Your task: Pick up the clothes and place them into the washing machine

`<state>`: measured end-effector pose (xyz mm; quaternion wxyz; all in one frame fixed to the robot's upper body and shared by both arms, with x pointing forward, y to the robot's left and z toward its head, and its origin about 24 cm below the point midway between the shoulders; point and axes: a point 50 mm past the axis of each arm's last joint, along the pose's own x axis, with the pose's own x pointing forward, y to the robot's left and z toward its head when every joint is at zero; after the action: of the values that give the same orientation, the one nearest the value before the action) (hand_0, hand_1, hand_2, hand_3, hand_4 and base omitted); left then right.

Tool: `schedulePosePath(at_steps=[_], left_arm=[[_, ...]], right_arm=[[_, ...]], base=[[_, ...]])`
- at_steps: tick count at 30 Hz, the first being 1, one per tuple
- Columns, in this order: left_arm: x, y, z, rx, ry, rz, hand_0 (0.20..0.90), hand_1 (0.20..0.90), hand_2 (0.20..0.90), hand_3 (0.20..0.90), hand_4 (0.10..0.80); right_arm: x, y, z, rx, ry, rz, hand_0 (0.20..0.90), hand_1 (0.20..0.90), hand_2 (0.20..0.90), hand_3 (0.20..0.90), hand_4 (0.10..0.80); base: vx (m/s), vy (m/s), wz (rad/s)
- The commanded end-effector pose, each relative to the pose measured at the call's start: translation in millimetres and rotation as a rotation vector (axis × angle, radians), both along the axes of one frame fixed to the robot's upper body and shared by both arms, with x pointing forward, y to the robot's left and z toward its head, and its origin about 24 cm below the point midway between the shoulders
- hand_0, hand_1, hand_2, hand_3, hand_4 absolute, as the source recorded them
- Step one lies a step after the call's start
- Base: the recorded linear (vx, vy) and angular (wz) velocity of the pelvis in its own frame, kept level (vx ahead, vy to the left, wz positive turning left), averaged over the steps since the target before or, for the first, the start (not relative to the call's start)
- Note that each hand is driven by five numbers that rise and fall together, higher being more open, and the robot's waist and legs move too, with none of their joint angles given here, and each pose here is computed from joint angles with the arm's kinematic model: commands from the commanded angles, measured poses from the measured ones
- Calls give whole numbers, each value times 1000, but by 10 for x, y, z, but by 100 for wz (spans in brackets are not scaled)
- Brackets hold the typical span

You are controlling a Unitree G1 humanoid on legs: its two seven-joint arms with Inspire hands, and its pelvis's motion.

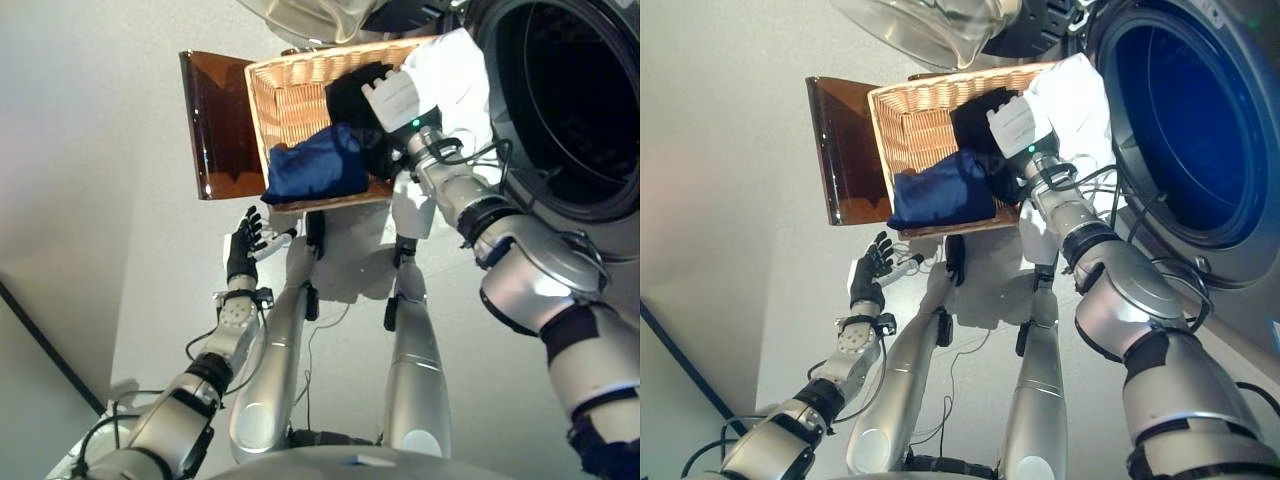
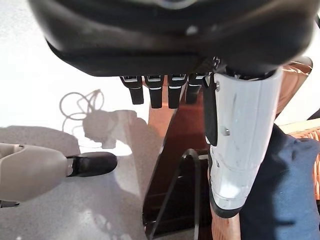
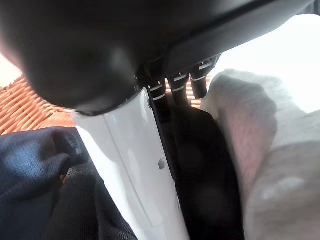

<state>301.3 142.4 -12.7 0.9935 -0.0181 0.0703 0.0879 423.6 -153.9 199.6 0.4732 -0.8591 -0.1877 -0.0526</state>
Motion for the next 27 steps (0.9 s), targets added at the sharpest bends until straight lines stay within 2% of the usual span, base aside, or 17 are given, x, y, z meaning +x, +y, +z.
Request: schedulePosePath(at_steps=[1, 9, 10, 11, 12, 13, 14, 27], left_arm=[[10, 77, 169, -7, -105, 3, 900, 900, 900, 900, 800], [46, 57, 237, -16, -129, -1, 900, 900, 900, 900, 800], [44, 53, 240, -18, -130, -3, 900, 900, 900, 900, 800], [48, 51, 243, -20, -131, -4, 900, 900, 900, 900, 800], [54, 51, 253, -22, -134, -2, 900, 900, 900, 900, 800], [57, 42, 261, -26, -138, -3, 900, 900, 900, 900, 800], [61, 39, 266, -27, -139, -2, 900, 900, 900, 900, 800], [58, 4, 244, -39, -128, 2, 900, 900, 900, 900, 800]], right_arm=[[39, -5, 542, -45, -124, -26, 900, 900, 900, 900, 800], [43, 101, 688, -24, -156, -8, 900, 900, 900, 900, 800], [44, 95, 696, -21, -158, -11, 842, 842, 842, 842, 759], [43, 97, 712, -20, -164, -12, 730, 730, 730, 730, 678], [43, 90, 726, -17, -169, -15, 540, 540, 540, 540, 543], [42, 80, 738, -12, -175, -19, 442, 442, 442, 442, 473], [42, 73, 743, -17, -178, -22, 200, 200, 200, 200, 300], [35, 16, 786, 12, -211, -38, 200, 200, 200, 200, 300]], base=[[-2, 8, 7], [-3, 11, 5], [0, 0, 0], [0, 0, 0], [-8, 20, 3], [-8, 21, 5], [-10, 44, 5], [-3, 7, 2]])
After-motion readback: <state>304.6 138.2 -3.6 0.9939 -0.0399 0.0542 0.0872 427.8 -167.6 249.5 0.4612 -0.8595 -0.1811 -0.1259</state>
